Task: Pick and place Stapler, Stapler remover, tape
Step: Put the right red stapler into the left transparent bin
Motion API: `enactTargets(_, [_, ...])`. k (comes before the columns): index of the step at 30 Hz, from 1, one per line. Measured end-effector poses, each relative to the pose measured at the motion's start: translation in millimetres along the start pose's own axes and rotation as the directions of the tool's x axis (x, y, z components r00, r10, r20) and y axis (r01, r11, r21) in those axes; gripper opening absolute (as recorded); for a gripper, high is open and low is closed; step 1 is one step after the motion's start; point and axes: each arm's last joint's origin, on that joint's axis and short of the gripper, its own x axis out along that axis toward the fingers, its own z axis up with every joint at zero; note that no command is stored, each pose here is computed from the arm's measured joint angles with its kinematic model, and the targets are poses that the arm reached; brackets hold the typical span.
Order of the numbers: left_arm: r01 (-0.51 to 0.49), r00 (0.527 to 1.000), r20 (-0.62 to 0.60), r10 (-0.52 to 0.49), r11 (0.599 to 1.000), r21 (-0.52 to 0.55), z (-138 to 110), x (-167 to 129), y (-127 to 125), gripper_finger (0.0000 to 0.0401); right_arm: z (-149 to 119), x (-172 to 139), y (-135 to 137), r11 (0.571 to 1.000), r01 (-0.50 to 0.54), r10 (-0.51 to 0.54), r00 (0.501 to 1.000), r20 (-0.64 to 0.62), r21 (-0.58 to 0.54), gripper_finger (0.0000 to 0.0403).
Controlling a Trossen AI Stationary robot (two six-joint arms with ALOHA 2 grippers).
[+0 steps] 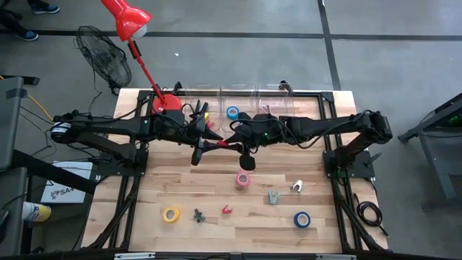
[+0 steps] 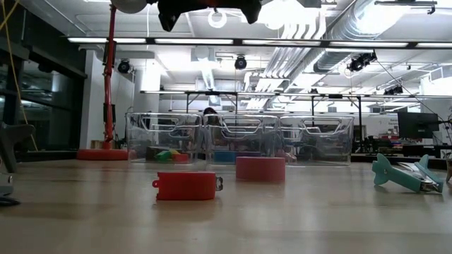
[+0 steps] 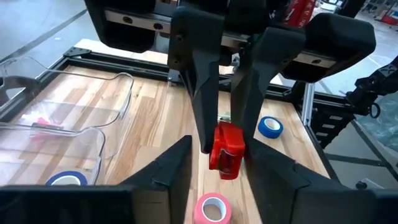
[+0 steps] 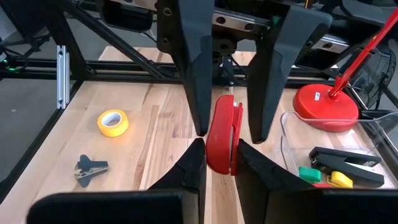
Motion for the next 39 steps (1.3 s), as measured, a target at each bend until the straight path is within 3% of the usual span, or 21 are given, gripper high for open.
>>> enactTargets(9, [0.013,1.0,-0.003,-0.013,1.0,0.027,0,0,0,0.0051,0,0,-3,1.0,-0.015,0.015,1.0,-0.001,0.007,0.0048])
enactTargets(21, [0.014,1.0,-0.004,-0.014,1.0,0.026,0,0,0,0.005,0,0,-3,1.0,-0.012,0.012,1.0,-0.001,0.012,0.0049])
enactTargets(30, [-0.044,0.998,-0.034,0.044,0.999,0.015,-4,0,2,0.0048,-2,-2,-3,0.995,-0.03,0.033,0.999,-0.024,0.1,0.0177])
enactTargets(35, [-0.124,0.989,-0.073,0.125,0.992,0.013,-9,0,5,0.0048,-5,-8,-3,0.99,-0.014,0.025,0.997,-0.077,0.139,0.0197])
enactTargets(39, [-0.268,0.956,-0.119,0.266,0.963,-0.001,-15,-2,10,0.0048,-7,-16,-4,0.989,0.045,-0.028,0.992,-0.124,0.144,0.02])
